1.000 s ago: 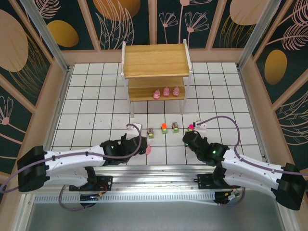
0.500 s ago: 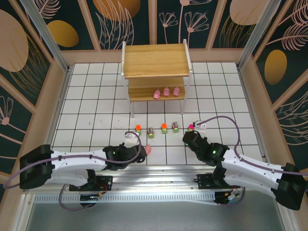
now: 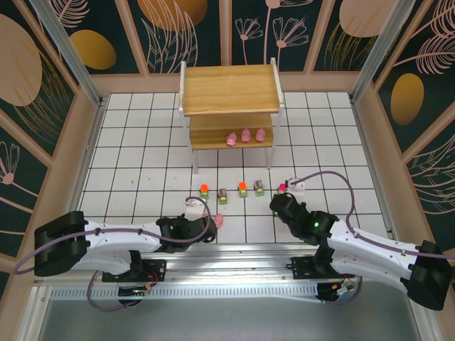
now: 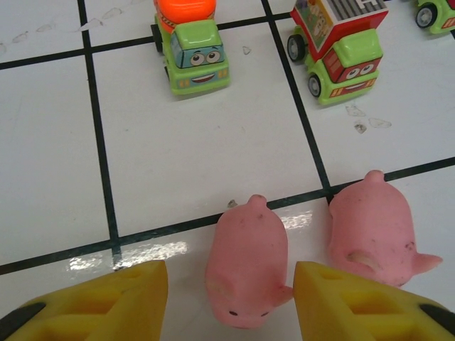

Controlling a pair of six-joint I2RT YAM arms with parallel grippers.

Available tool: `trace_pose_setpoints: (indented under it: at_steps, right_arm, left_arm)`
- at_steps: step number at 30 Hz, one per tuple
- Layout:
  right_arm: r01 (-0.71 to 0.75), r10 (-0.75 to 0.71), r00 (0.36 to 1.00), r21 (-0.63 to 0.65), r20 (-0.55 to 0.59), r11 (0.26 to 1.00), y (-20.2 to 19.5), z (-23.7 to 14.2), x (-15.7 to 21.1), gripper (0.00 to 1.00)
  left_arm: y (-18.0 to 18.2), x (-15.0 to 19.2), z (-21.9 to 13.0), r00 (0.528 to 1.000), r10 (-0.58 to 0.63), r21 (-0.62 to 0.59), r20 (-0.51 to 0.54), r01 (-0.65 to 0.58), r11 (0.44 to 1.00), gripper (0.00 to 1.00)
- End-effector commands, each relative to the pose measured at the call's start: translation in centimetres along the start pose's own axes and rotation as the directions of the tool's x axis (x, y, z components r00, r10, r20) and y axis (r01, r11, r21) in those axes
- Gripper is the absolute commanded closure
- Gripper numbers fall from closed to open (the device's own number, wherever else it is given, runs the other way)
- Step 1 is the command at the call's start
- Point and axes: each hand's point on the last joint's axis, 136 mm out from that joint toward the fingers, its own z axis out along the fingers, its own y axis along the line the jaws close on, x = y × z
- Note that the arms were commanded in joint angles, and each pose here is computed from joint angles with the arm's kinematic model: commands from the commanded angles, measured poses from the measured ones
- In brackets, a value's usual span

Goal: Place and organize the plastic toys onto the shelf

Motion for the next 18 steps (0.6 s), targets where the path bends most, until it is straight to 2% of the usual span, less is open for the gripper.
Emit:
trace_pose_setpoints:
  at_steps: [1,7,18]
  right_arm:
    - [-0.002,0.002,1.000,0.006,0.015,1.000,-0.3,0.0,0.1,0.68]
    - [-0.003,0.003,1.000,0.005,0.016,1.000,-0.3,0.1,0.1,0.68]
    - [0.001,-0.001,1.000,0.006,0.013,1.000,-0.3,0.1,0.2,0.68]
  left_arm:
    - [0.4,1.1,0.5,1.000,0.012,-0.013,-0.024,-0.012,1.000,0.50]
    - [0.8,1.1,0.5,1.000,0.008,-0.034,-0.021,-0.009,0.999,0.50]
    - [1.1,-1.2,-1.4,0.998,-0.032,-0.013,0.058,0.033,0.999,0.50]
